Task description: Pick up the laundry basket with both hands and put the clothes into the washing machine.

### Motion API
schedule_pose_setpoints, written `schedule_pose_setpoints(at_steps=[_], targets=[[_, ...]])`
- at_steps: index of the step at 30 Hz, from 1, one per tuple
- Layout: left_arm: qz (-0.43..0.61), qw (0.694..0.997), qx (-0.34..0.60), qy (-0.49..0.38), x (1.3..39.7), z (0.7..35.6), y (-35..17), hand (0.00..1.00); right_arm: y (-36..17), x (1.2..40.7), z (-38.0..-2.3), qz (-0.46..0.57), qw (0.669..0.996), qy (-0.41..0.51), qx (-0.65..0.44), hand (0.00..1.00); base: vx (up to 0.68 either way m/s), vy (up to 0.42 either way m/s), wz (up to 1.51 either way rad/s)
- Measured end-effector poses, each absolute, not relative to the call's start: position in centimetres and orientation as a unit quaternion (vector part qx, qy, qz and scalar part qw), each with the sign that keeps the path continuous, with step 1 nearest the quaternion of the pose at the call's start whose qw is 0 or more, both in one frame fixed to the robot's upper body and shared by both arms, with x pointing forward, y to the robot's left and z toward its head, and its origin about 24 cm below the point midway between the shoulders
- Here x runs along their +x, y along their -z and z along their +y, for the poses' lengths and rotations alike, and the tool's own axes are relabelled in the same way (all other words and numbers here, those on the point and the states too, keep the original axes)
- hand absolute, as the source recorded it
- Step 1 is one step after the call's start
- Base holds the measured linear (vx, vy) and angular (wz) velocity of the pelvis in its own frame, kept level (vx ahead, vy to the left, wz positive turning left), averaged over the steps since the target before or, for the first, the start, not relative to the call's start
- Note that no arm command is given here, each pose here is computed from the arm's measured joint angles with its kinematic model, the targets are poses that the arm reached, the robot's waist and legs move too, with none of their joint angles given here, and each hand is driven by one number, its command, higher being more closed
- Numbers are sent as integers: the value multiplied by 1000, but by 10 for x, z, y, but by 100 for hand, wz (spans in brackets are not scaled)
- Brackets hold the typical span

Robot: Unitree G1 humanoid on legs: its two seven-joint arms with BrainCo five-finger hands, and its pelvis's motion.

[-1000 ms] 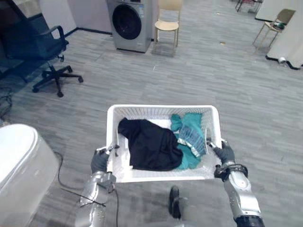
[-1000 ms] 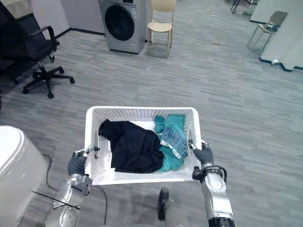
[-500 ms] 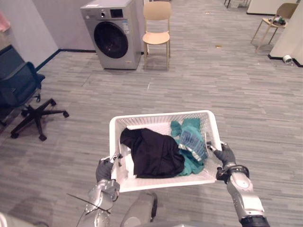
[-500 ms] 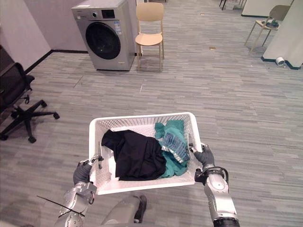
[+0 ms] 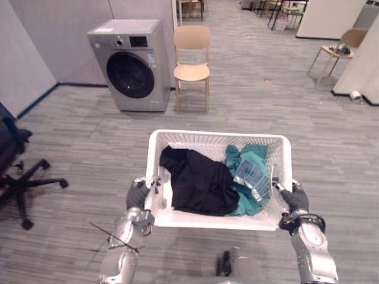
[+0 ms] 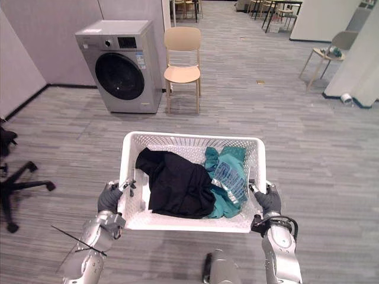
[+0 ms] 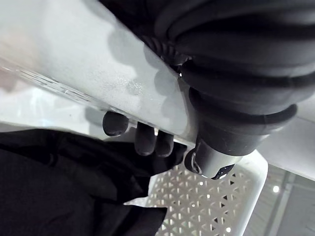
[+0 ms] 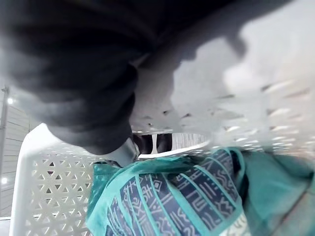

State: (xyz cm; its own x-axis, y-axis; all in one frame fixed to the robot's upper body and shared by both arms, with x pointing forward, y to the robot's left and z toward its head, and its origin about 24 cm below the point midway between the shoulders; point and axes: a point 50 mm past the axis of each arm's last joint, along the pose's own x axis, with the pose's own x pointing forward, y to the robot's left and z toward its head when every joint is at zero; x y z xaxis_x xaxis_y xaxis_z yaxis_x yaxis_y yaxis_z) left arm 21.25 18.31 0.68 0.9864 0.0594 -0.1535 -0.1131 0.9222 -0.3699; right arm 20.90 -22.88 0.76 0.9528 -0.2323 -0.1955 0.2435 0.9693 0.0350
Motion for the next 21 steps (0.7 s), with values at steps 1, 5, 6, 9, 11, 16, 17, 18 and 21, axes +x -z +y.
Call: schedule_pose_setpoints(at_steps=[1, 5, 6, 9, 11, 16, 17, 18, 21], targets=[[91, 973, -206, -56, 209, 180, 5, 100, -3, 208, -232, 108, 987, 120, 20, 100, 768, -41, 51], [112, 963, -225, -94, 196, 185, 18, 100, -5, 212, -226, 112, 990, 87, -4, 100, 863, 76, -20], [113, 963, -224, -94, 192, 186, 19, 100, -4, 212, -226, 115, 989, 88, -3, 100, 627, 92, -57], [129, 960, -222, -115, 176, 195, 27, 100, 7, 213, -219, 139, 988, 73, 0, 100, 737, 206, -117], [129, 959, -223, -116, 176, 195, 27, 100, 6, 215, -216, 139, 988, 68, -1, 100, 770, 371, -83], [139, 956, -232, -117, 179, 192, 29, 100, 12, 220, -221, 153, 985, 75, -7, 100, 947, 470, -7], [129, 957, -232, -116, 179, 192, 23, 100, 9, 223, -221, 147, 986, 76, -5, 100, 689, 451, -5], [127, 957, -231, -118, 177, 191, 22, 100, 3, 224, -220, 135, 988, 70, -11, 100, 689, 451, -18], [122, 962, -216, -111, 180, 195, 18, 100, 5, 221, -216, 135, 988, 72, 1, 100, 564, 371, 17]])
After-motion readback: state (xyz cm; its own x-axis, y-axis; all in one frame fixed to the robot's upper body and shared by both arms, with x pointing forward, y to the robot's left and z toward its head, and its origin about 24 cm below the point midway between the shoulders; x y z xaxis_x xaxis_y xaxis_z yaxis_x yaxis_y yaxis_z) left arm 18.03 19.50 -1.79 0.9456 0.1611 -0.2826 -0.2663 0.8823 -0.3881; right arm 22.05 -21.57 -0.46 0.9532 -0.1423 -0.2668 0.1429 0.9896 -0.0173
